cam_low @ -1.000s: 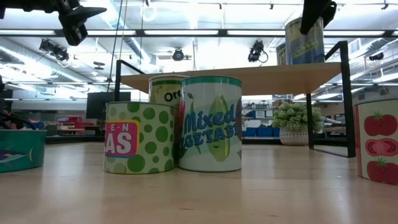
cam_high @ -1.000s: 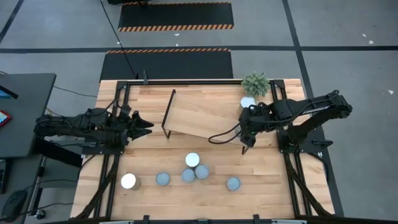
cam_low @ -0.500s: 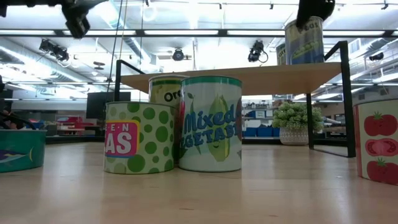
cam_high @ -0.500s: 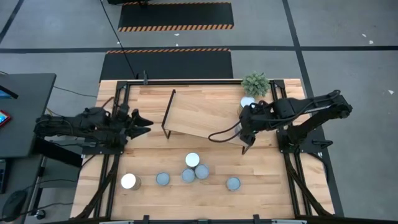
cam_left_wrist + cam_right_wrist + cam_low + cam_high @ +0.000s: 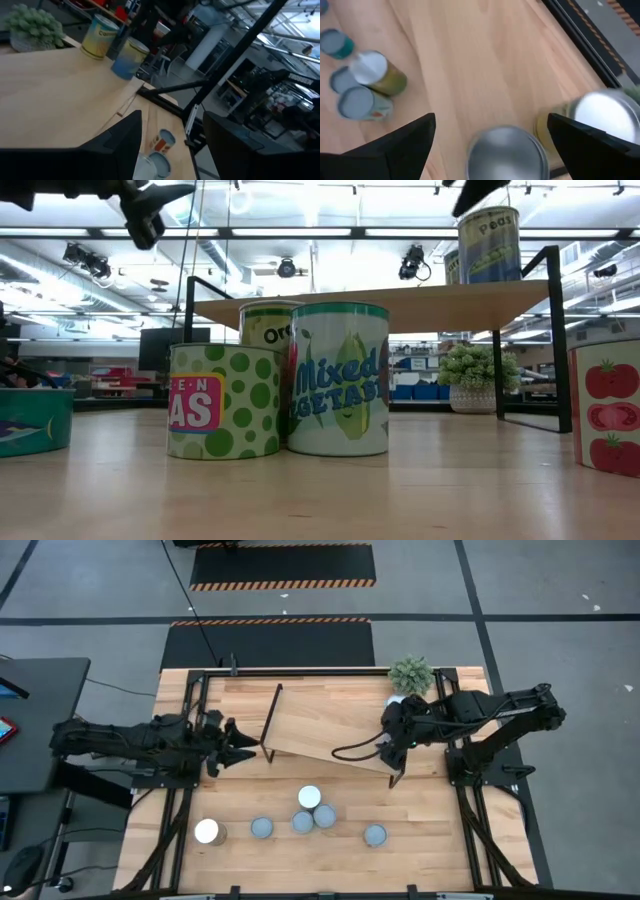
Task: Pick and place cans onto a shelf
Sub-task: Put the canned oranges on the shelf
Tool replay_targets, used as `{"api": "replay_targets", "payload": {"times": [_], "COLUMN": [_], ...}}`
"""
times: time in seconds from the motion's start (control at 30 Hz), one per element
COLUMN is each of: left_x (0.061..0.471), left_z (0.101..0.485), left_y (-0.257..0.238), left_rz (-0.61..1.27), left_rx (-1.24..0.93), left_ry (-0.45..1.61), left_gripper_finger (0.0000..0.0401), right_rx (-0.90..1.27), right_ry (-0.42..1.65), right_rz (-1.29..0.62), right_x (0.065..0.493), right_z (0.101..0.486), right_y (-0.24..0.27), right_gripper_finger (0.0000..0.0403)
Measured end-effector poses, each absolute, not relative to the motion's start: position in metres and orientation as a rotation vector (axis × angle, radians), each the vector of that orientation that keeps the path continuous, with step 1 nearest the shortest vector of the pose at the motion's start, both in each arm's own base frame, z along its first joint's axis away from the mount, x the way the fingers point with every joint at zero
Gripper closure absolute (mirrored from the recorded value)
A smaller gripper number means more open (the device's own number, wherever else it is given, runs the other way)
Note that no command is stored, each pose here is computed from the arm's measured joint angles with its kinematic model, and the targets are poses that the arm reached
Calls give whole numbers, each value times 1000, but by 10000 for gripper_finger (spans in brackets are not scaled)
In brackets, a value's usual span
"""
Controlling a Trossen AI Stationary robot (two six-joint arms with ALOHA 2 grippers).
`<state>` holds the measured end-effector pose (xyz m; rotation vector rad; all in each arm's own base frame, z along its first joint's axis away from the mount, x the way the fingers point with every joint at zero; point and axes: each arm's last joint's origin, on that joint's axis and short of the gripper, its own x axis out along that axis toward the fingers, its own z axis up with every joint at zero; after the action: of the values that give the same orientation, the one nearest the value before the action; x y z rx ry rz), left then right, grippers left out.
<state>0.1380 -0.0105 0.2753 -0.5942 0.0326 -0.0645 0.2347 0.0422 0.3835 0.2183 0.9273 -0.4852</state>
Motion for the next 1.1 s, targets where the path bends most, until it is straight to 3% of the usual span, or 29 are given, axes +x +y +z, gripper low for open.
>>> {"api": "replay_targets", "payload": {"times": [0.3, 0.63, 1.1], "left_x": [146, 135, 129], "left_z": [288, 318, 324], "left_y": [-23, -42, -51], "left_rz": [-117, -169, -196], "left_rx": [-526, -404, -533], "left_ry": [115, 484, 528], "left_gripper_finger": [184, 184, 184], "right_rx": [142, 21, -91], "right_ry": [927, 917, 1030], "right_rz": [-333, -106, 160], "right_x": [287, 364, 426], "right_z": [373, 360, 281], "right_y": [57, 78, 107], "right_gripper_finger": [11, 14, 14]}}
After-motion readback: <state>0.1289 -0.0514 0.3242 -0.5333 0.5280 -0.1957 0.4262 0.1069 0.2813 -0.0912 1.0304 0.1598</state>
